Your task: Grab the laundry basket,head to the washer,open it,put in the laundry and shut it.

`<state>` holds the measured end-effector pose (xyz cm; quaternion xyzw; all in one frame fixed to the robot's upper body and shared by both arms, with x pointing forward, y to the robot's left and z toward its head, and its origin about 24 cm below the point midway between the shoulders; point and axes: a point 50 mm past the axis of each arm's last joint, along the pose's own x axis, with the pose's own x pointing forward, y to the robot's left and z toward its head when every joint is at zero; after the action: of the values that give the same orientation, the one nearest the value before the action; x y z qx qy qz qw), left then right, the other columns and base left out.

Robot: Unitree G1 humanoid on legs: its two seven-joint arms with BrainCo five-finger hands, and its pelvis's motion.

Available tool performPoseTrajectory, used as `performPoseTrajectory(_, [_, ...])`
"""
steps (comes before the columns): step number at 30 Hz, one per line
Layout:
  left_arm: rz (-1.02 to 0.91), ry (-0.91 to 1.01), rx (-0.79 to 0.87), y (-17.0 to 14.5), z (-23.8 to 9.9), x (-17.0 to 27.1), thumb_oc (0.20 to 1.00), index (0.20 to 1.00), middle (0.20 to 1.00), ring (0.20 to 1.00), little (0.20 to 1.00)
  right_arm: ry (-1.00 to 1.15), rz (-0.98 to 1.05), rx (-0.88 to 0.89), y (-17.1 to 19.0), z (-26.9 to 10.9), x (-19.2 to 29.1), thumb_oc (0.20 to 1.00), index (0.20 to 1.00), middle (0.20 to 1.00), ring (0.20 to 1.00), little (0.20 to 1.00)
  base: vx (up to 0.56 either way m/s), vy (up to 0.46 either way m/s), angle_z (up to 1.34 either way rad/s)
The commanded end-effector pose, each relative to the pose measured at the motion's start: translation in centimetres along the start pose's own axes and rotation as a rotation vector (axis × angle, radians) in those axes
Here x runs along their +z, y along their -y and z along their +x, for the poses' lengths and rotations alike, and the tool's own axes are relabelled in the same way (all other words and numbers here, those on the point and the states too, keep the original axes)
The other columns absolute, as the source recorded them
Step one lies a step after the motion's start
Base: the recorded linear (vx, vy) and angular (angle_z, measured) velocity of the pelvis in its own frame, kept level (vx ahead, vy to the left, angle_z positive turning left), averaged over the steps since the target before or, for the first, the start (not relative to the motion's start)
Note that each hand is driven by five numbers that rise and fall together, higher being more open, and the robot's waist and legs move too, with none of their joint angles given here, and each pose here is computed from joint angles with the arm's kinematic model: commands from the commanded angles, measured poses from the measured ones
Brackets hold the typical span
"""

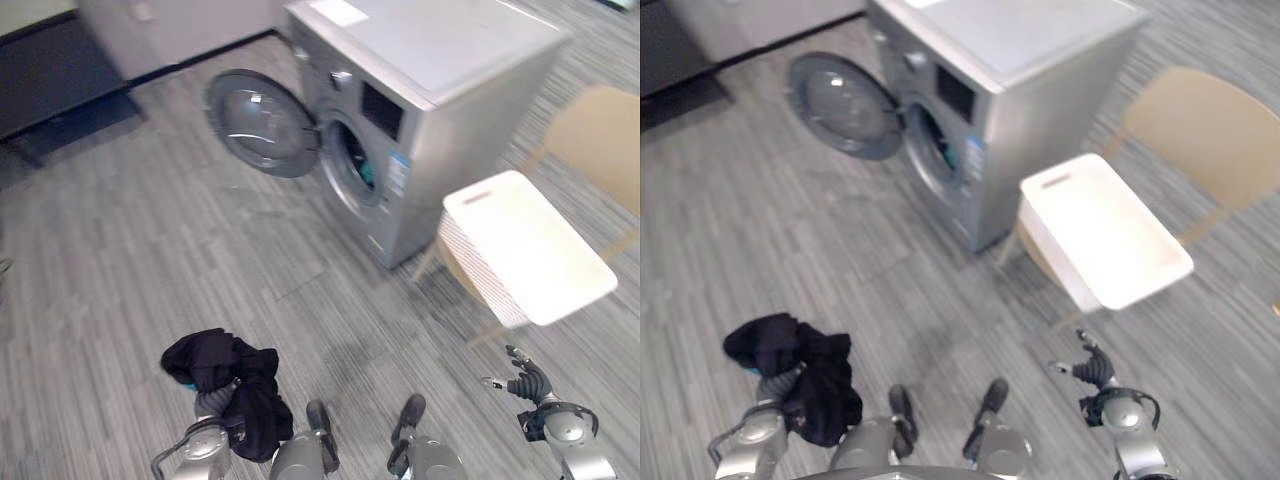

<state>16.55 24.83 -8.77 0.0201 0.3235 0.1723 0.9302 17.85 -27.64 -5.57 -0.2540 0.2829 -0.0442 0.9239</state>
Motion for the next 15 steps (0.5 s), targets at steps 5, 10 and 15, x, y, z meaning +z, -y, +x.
performPoseTrajectory(5, [0.076, 0.16, 0.053, -2.4, 0.7, 3.9, 0.2, 0.2, 0.2, 0.2, 0.2, 0.087, 0.013, 0.045, -2.0, 1.4, 2.7, 1.0, 1.0, 1.0, 1.0, 1.0, 0.18, 0.145, 0.36])
performPoseTrajectory(10, [0.107, 0.206, 0.029, -1.8, 1.0, 5.2, 0.2, 0.2, 0.2, 0.2, 0.2, 0.129, 0.021, 0.086, -3.1, 1.9, 4.1, 1.0, 1.0, 1.0, 1.0, 1.0, 0.25, 0.119, 0.86])
performPoseTrajectory(15, [0.109, 0.19, 0.021, -1.4, 1.2, 5.0, 0.2, 0.2, 0.2, 0.2, 0.2, 0.107, 0.027, 0.091, -3.4, 2.0, 3.7, 1.0, 1.0, 1.0, 1.0, 1.0, 0.43, 0.049, 0.7])
